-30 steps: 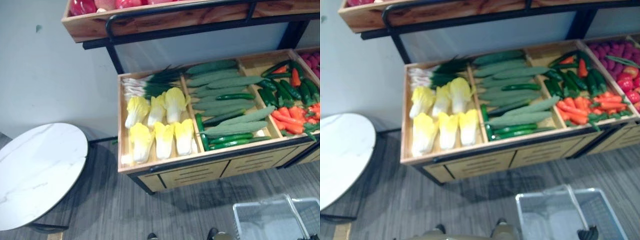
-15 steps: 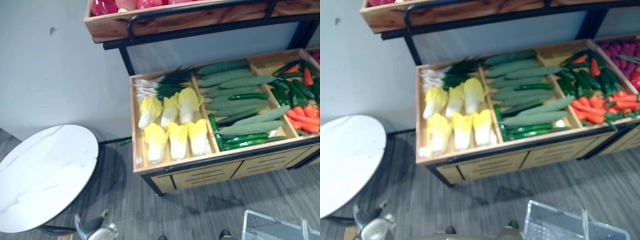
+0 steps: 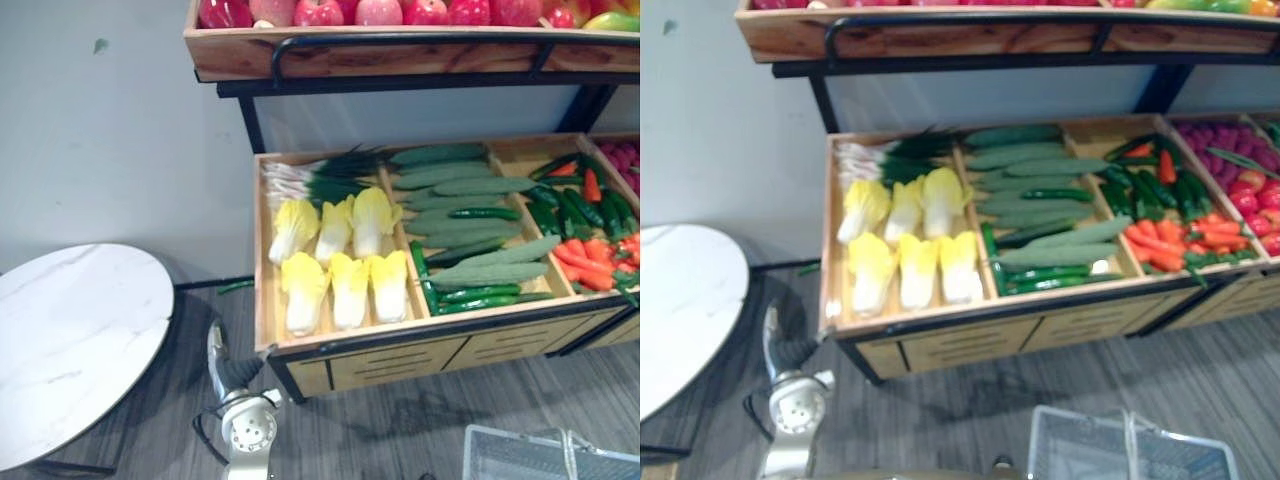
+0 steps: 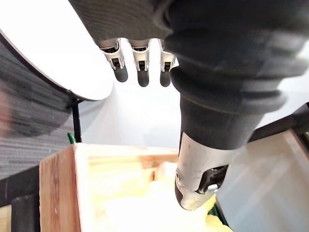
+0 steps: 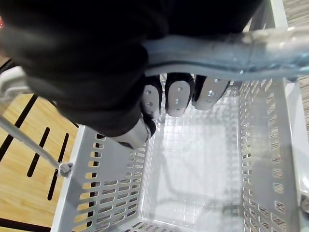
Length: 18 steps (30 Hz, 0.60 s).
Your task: Pick vegetable in the basket
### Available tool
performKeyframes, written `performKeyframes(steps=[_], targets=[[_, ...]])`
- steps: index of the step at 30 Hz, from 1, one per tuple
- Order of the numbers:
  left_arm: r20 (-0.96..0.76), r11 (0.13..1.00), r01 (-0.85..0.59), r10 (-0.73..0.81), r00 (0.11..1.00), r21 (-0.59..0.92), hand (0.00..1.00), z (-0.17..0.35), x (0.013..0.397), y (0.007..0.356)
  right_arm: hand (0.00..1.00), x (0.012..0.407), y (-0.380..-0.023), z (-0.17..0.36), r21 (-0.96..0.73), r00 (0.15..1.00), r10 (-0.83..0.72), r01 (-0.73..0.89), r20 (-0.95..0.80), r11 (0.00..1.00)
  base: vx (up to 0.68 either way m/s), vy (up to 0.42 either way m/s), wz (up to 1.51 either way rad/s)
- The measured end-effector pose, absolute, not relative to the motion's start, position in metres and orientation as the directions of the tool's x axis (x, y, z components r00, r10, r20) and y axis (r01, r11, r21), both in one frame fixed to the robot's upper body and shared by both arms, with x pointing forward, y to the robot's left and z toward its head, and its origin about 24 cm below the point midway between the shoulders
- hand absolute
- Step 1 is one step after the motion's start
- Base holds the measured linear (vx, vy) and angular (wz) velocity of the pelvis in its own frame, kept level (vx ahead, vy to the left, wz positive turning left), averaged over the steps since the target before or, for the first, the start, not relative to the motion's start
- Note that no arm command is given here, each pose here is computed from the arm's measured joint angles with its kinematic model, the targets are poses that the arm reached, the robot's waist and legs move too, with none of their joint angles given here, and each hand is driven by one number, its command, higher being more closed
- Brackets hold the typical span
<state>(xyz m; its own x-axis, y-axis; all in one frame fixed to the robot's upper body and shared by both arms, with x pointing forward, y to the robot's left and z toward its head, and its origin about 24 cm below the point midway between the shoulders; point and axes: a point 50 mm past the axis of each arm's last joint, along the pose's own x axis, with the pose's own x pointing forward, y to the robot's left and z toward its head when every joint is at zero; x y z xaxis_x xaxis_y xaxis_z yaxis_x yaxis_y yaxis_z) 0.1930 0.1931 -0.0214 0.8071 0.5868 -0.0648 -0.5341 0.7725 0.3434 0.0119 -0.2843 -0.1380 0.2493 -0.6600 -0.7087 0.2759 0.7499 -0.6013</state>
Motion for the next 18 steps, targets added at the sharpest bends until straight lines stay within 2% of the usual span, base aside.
performKeyframes(steps=[18], targets=[[-0.053,0.769,-0.477,0.548,0.835,0.426,0.00,-0.024,0.209,0.179,1.00,0.020,-0.280,-0.140,-0.606,0.263,-0.659,0.259,-0.705,0.752,0.02,-0.018,-0.09]])
